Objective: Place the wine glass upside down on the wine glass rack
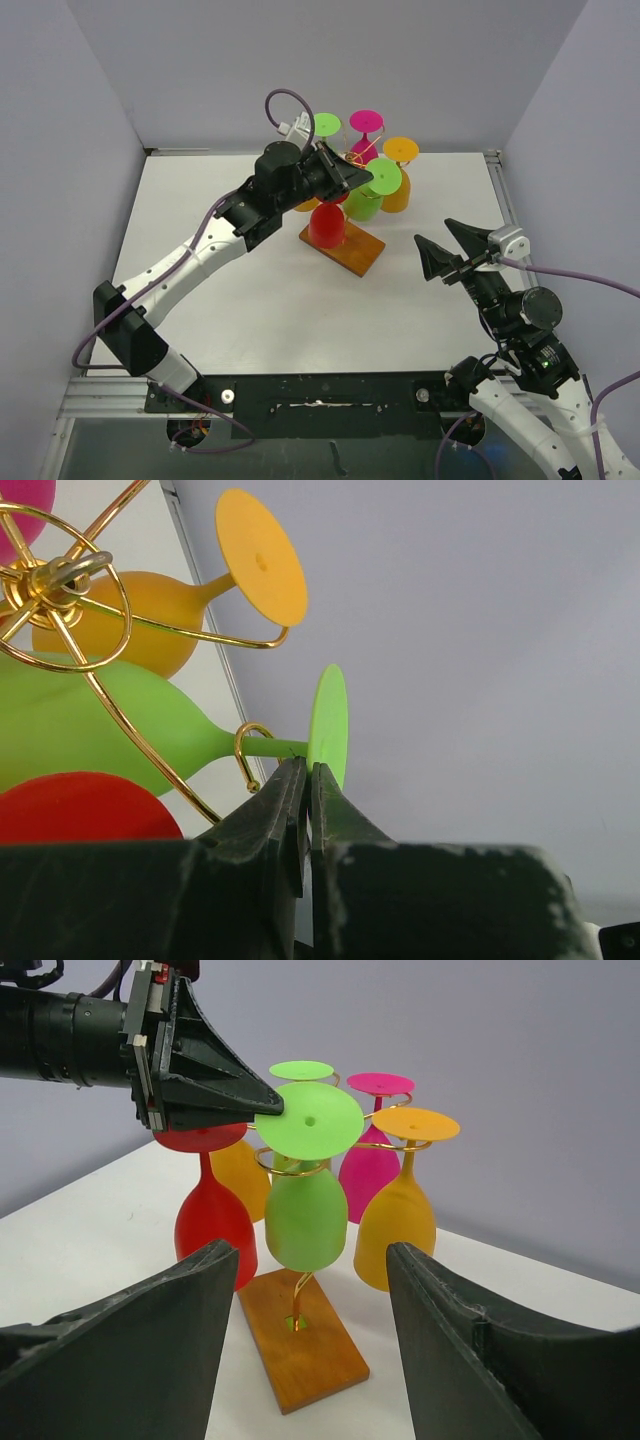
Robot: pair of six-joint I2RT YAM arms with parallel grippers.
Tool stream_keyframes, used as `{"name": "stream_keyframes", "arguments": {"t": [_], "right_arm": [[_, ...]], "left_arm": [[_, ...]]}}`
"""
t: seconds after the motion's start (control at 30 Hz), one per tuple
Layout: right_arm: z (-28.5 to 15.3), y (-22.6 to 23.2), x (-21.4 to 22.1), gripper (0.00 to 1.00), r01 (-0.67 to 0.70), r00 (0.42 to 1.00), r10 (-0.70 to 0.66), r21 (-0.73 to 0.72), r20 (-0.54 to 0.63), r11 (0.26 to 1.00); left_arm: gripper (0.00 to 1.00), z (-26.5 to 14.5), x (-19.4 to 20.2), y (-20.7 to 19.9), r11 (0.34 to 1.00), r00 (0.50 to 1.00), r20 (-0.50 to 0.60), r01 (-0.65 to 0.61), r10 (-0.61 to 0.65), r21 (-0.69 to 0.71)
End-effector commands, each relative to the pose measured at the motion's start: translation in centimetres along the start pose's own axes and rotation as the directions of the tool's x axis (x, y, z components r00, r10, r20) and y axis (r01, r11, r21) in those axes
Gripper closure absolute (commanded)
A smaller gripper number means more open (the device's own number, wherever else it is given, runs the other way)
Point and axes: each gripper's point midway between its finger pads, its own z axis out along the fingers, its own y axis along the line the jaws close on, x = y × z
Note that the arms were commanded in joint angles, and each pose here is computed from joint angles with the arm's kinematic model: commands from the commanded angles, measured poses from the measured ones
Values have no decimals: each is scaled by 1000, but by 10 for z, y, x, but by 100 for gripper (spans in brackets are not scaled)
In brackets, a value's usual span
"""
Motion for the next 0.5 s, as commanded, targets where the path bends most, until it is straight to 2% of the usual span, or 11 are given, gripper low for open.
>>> {"name": "stream_keyframes", "arguments": {"t": [0.0, 0.47], "right_arm": [[0, -2, -14, 38, 0, 999, 0, 12, 50, 1000], [0, -2, -11, 37, -3, 999, 3, 12, 43, 1000]], "left_arm": [[97, 1, -14, -18, 998, 998, 28, -54, 53, 35], [78, 6, -14, -13, 993, 993, 17, -120, 120, -2]]}}
